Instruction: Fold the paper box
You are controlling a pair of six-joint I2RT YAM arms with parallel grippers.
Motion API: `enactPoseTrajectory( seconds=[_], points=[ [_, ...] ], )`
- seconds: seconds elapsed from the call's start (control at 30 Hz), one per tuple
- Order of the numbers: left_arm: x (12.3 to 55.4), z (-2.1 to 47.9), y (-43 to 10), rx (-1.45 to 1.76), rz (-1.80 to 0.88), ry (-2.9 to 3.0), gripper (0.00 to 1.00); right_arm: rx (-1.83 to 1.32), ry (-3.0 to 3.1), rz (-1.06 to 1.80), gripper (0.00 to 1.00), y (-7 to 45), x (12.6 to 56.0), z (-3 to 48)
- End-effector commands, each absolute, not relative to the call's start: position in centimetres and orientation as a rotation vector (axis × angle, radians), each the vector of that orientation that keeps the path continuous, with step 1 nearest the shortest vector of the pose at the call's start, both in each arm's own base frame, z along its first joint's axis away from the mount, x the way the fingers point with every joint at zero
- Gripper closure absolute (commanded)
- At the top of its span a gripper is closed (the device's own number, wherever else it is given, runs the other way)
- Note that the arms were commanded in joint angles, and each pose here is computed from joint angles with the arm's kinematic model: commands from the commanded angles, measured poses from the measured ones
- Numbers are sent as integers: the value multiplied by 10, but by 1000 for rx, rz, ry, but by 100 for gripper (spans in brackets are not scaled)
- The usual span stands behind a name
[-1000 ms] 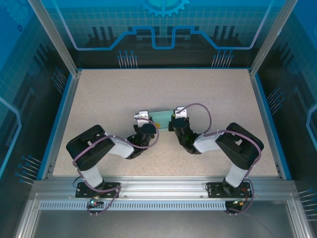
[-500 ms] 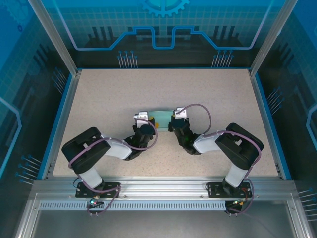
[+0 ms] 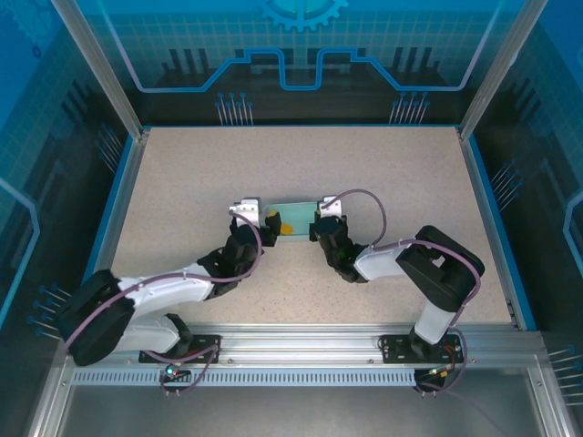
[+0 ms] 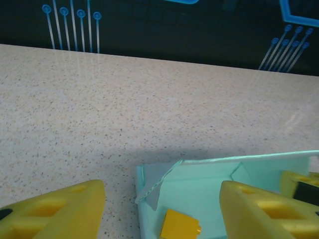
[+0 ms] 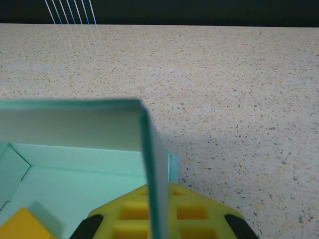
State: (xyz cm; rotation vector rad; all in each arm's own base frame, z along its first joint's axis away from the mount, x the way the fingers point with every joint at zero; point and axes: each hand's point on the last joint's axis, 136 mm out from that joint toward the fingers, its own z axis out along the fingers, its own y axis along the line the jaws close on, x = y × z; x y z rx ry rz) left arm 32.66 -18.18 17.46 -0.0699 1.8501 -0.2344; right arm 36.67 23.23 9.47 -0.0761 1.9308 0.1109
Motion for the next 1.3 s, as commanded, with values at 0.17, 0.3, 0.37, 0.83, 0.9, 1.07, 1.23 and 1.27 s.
enactPoseTrajectory(
  seconds=[0.17,0.3,0.37,0.83,0.9,1.07,1.23,1.27],
  points=[
    [339,226,-188,79,-433,1946,34,-144,1997,30,100,229,359,75],
    [366,234,-192,107,-497,2017,34,-147,1997,28,100,230,359,75],
    [378,232,-201,135,-528,2068,36,-149,1996,27,100,230,360,75],
    [404,179,-264,311,-798,2358,52,-157,1998,4,100,230,363,74],
    [400,172,-267,322,-828,2385,52,-158,1998,-1,100,230,363,74],
    [391,158,-270,322,-872,2434,53,-159,1999,-17,99,228,364,75],
    [384,148,-270,312,-893,2456,54,-155,2003,-34,96,224,364,75],
    [383,146,-270,309,-897,2459,54,-155,2004,-38,95,223,364,75]
  ],
)
